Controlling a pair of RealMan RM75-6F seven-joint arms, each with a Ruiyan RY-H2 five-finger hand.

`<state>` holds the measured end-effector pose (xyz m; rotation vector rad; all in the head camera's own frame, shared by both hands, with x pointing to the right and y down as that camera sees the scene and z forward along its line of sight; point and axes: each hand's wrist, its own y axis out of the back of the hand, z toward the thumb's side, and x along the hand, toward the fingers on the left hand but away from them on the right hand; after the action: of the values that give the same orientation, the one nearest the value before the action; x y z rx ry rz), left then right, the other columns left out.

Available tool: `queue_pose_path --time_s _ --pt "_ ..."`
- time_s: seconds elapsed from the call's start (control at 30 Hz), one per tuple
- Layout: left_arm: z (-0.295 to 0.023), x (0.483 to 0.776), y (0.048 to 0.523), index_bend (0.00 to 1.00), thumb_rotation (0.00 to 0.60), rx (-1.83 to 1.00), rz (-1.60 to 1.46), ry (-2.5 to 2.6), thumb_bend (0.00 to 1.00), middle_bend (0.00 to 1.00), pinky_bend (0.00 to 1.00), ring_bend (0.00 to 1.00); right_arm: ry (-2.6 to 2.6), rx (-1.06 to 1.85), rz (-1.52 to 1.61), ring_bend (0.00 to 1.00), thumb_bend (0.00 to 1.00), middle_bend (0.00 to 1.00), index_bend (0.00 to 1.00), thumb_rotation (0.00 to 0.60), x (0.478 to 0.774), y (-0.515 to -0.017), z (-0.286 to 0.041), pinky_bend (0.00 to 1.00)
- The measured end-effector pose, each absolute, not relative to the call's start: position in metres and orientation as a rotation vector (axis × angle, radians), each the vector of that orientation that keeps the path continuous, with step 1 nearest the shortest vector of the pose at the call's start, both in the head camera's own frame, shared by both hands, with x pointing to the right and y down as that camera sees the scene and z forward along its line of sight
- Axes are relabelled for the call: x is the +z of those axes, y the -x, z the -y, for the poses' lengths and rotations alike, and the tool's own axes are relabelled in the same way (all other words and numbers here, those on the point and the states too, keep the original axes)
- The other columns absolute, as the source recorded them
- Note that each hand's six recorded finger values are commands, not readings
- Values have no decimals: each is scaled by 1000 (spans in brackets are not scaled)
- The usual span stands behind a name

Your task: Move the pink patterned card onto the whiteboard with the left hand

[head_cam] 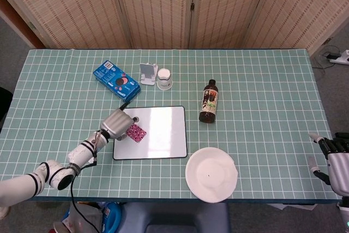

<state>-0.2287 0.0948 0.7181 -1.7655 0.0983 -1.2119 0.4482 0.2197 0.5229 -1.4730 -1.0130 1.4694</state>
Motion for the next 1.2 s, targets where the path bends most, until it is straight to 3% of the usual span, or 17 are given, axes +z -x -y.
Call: queue_pose_path --time_s 0.23,0.53,1.2 --pt "-94 711 240 190 600 -1241 -134 1766 246 969 0 940 1474 1462 1013 335 366 344 223 600 522 -447 -219 219" --pt "-97 691 284 289 600 -1286 -158 1732 246 969 0 939 1493 1447 1005 336 366 344 228 600 527 -442 -217 219" --pt "-169 666 347 302 600 -1204 -75 1749 246 969 0 938 1518 1426 988 336 367 344 228 600 532 -435 -212 219"
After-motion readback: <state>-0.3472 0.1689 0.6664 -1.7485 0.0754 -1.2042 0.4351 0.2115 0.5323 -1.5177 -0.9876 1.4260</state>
